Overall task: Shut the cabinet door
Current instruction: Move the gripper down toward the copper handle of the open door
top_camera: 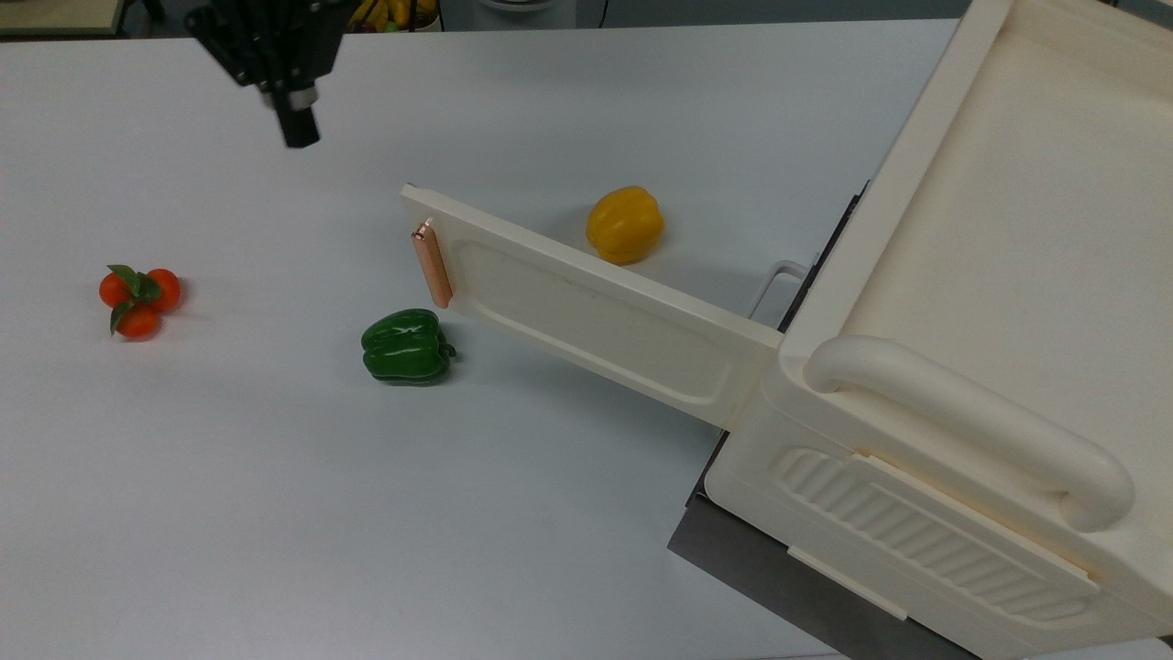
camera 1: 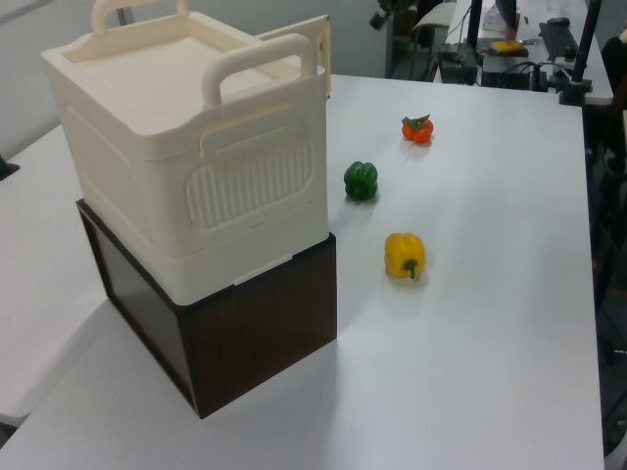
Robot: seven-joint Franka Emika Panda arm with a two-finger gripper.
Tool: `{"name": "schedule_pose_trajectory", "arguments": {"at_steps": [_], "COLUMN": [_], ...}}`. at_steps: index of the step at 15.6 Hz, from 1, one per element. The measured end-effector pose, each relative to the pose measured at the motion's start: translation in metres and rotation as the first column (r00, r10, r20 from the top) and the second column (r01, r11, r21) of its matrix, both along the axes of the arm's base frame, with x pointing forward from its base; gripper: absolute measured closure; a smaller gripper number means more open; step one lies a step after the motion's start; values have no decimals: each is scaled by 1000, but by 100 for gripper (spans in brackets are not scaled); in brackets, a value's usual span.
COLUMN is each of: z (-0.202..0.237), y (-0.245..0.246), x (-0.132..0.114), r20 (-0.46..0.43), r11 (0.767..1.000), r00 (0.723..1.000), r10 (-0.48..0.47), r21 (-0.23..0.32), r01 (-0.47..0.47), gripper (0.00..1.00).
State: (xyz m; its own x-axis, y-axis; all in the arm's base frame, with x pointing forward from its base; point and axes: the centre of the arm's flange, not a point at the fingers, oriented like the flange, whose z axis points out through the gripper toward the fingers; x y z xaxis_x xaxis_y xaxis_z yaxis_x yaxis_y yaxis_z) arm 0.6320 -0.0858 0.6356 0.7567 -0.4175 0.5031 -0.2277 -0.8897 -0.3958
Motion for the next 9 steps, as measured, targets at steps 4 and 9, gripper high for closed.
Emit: {"name": "schedule_pose_trajectory", "arguments": {"at_steps": [4,9], "z": [-17,-44], "y": [-15,-20], "x": [30,68], "r20": [117,151], "r11": [973,915], "r00": [973,939], "r10": [-197,-308], "r21": [149,317], "r01": [179,249], "gripper": [99,99]}}
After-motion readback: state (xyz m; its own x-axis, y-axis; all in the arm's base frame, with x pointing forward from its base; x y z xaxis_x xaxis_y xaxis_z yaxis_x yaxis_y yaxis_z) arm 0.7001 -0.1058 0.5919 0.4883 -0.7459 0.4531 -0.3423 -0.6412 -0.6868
